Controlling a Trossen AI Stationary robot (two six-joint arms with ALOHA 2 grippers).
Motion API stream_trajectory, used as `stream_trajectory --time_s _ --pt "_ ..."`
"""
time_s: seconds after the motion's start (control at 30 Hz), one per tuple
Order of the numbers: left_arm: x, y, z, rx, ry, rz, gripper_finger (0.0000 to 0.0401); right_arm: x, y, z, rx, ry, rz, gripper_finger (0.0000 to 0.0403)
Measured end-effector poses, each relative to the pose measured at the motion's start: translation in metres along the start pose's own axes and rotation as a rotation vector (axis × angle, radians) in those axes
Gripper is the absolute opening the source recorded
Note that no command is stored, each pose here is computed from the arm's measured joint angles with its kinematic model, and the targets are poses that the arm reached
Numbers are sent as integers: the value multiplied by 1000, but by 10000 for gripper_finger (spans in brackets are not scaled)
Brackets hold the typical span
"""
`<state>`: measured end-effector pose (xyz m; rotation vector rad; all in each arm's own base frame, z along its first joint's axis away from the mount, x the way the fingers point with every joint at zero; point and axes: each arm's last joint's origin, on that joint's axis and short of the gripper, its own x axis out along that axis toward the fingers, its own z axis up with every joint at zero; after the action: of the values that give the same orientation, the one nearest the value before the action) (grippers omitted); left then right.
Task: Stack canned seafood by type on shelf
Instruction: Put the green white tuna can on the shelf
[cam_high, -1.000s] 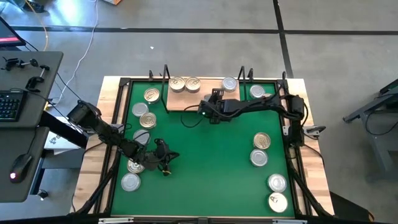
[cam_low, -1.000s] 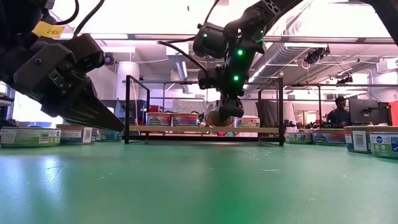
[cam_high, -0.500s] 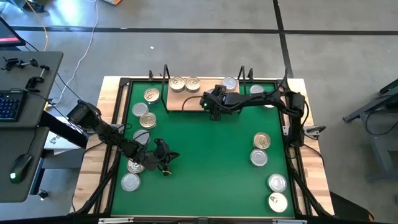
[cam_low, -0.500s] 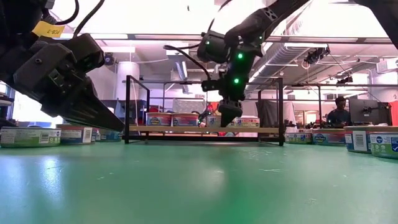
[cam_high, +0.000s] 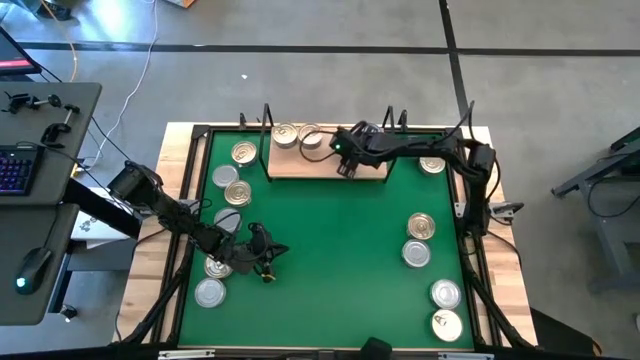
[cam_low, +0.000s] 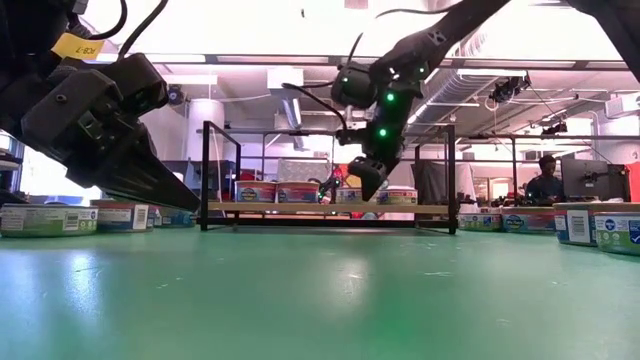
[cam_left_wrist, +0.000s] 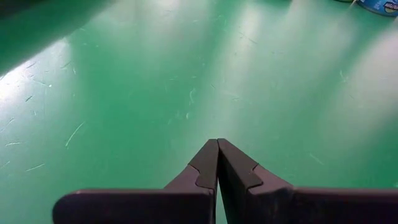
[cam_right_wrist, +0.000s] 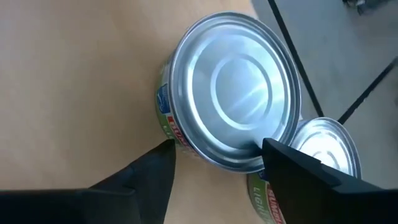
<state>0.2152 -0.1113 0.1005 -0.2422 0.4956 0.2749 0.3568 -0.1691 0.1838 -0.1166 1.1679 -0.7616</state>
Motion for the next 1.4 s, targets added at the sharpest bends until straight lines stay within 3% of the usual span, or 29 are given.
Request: stream_trajectory --time_s 0.4,0.5,0.63,0.87,1.03,1.4 --pt "0 0 0 1 0 0 0 -17 -1 4 25 -49 17 228" --pt "0 0 0 1 0 0 0 -19 -1 6 8 -76 89 223" --pt "0 0 0 1 0 0 0 -11 -1 7 17 -83 192 187" --pt "0 0 0 -4 0 0 0 -4 -9 9 53 -109 195 86" --pt "0 0 0 -5 0 0 0 1 -17 10 83 -121 189 35" --pt "0 0 0 -5 0 0 0 5 -25 12 105 -146 175 3"
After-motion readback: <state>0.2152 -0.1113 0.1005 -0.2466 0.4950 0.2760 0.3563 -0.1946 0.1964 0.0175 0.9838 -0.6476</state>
